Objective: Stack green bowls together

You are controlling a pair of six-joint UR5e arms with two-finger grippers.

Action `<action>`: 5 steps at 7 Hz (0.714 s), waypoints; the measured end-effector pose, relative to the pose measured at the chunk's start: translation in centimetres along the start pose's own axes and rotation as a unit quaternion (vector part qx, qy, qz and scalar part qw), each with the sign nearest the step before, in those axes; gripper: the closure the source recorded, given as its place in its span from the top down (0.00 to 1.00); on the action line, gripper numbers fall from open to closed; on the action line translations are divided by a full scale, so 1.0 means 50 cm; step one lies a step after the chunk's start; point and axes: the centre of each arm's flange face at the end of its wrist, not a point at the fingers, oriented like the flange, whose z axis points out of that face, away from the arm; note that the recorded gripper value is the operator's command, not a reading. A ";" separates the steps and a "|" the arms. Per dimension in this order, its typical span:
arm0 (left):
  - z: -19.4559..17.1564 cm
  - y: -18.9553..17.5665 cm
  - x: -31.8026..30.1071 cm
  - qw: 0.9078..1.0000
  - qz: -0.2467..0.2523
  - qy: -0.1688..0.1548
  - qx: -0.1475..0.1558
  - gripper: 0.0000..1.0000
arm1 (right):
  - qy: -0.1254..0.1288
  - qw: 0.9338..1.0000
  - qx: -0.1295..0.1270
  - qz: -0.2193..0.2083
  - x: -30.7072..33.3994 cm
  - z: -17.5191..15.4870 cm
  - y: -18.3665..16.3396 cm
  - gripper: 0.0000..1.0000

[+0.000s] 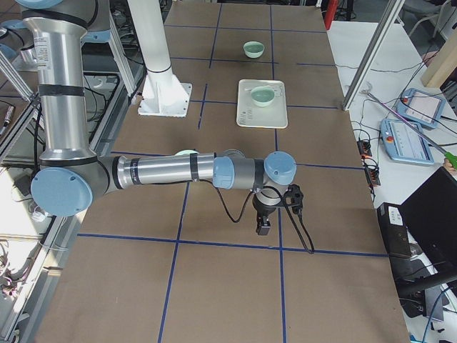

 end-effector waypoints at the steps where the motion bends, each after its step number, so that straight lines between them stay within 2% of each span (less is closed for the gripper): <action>1: -0.007 -0.001 0.007 1.000 0.002 0.001 0.002 1.00 | -0.003 1.000 -0.002 0.001 0.004 0.005 0.006 1.00; 3: -0.028 -0.001 0.031 1.000 0.009 0.001 0.008 1.00 | -0.016 1.000 -0.004 0.007 0.007 0.013 0.019 1.00; 5: -0.030 -0.006 0.040 1.000 0.017 0.000 0.013 1.00 | -0.017 1.000 -0.001 0.004 0.000 0.009 0.016 1.00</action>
